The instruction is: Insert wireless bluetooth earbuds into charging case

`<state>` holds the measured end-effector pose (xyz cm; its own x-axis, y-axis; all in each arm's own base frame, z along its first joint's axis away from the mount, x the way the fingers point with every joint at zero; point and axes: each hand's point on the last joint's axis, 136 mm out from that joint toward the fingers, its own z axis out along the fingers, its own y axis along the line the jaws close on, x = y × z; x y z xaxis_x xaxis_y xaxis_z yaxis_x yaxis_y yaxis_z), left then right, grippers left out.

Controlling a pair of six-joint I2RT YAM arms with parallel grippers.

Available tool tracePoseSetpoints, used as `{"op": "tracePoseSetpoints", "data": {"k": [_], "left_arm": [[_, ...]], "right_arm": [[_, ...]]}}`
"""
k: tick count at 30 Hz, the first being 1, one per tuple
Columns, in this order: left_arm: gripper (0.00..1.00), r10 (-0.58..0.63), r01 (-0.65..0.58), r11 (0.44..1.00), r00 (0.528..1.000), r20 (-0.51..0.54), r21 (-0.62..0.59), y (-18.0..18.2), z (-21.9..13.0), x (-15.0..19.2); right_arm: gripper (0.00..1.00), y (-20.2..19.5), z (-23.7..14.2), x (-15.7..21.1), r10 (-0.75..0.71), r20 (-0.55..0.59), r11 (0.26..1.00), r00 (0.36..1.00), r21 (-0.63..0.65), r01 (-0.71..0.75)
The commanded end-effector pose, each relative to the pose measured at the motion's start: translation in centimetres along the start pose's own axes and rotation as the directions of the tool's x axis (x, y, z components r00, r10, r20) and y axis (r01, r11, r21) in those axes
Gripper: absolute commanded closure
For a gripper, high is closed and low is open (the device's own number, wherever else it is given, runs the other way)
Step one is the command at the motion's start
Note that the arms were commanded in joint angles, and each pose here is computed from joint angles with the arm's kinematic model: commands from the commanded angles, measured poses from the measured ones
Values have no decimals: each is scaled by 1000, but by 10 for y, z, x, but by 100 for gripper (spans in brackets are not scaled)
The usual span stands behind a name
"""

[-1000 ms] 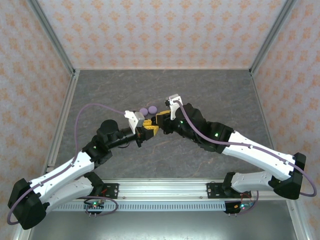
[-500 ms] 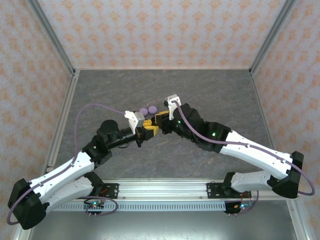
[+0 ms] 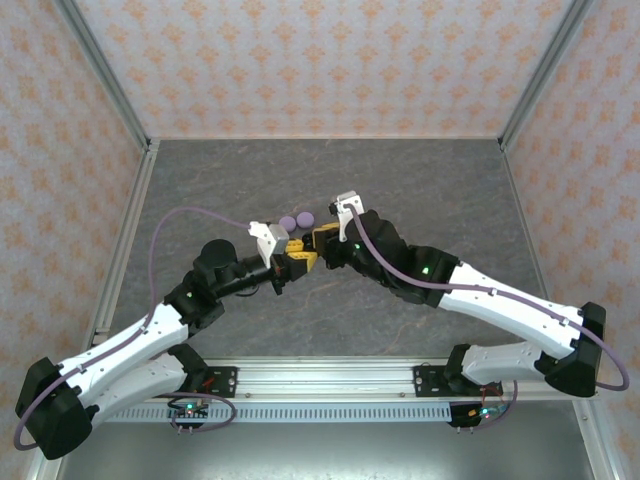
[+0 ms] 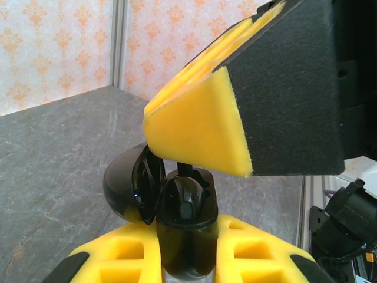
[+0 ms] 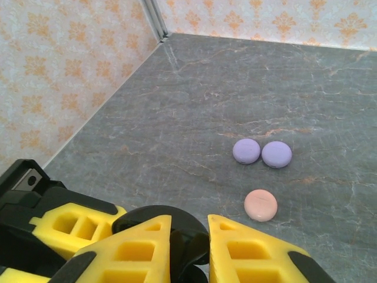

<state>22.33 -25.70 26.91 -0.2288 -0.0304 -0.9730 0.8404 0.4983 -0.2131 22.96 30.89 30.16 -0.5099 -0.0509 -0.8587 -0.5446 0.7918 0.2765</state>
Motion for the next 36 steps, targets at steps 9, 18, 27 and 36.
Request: {"op": "tracePoseSetpoints", "data": {"k": [9,18,27,36], "left_arm": [[94,27,-28,1000,995,100,7,-6,-5,-29],[94,24,-26,1000,995,100,15,-7,-4,-29],[94,24,-25,1000,995,101,13,-7,-4,-29],[94,26,-27,1000,995,101,15,-8,-5,-29]], "right_arm": [[82,10,-12,4,21,-7,997,1000,-76,-21],[82,21,-16,-4,63,24,988,998,-140,-59],[81,20,-5,6,56,-16,991,998,-124,-58],[68,23,-14,-4,69,1,987,998,-145,-68]]}}
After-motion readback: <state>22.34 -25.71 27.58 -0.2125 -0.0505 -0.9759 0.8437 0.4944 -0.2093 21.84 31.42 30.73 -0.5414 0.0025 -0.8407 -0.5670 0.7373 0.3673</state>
